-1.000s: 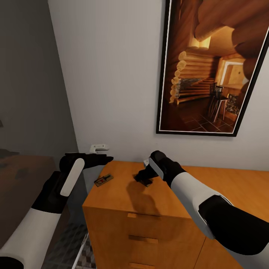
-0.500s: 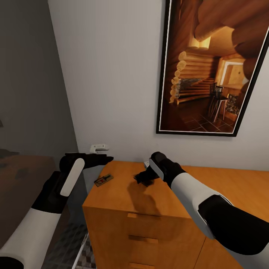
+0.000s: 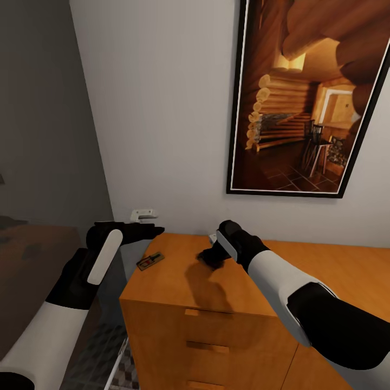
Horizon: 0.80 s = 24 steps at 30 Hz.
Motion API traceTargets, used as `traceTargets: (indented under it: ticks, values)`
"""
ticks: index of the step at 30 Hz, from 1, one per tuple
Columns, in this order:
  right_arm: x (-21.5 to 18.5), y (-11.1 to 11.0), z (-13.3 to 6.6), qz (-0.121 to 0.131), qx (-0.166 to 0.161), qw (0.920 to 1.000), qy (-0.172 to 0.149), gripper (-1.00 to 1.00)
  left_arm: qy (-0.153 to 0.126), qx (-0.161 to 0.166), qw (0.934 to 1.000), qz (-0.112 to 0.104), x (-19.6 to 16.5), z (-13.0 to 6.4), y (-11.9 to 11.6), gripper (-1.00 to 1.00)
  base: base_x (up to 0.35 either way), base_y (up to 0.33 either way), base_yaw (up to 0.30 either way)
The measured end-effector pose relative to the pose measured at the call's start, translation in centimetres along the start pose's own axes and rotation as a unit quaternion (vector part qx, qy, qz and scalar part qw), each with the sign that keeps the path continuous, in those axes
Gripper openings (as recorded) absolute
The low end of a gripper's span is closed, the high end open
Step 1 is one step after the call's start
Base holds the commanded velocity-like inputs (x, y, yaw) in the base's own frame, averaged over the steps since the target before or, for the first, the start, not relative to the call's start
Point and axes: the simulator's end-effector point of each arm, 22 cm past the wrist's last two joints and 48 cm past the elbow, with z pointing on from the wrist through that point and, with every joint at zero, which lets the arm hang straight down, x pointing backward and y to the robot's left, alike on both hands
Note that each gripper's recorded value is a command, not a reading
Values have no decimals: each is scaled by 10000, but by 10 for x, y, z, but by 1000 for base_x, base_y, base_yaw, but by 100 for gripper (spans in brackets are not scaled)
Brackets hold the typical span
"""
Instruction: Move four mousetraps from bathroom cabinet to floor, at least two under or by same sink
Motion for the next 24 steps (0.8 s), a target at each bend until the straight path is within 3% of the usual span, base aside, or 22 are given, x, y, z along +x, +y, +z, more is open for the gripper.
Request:
traceTargets:
  ticks: [24]
  values:
    - [-1, 4, -1, 34, -80, 10000, -13, -100, -5, 0, 10000, -2, 0, 0, 0, 100, 0, 0, 0]
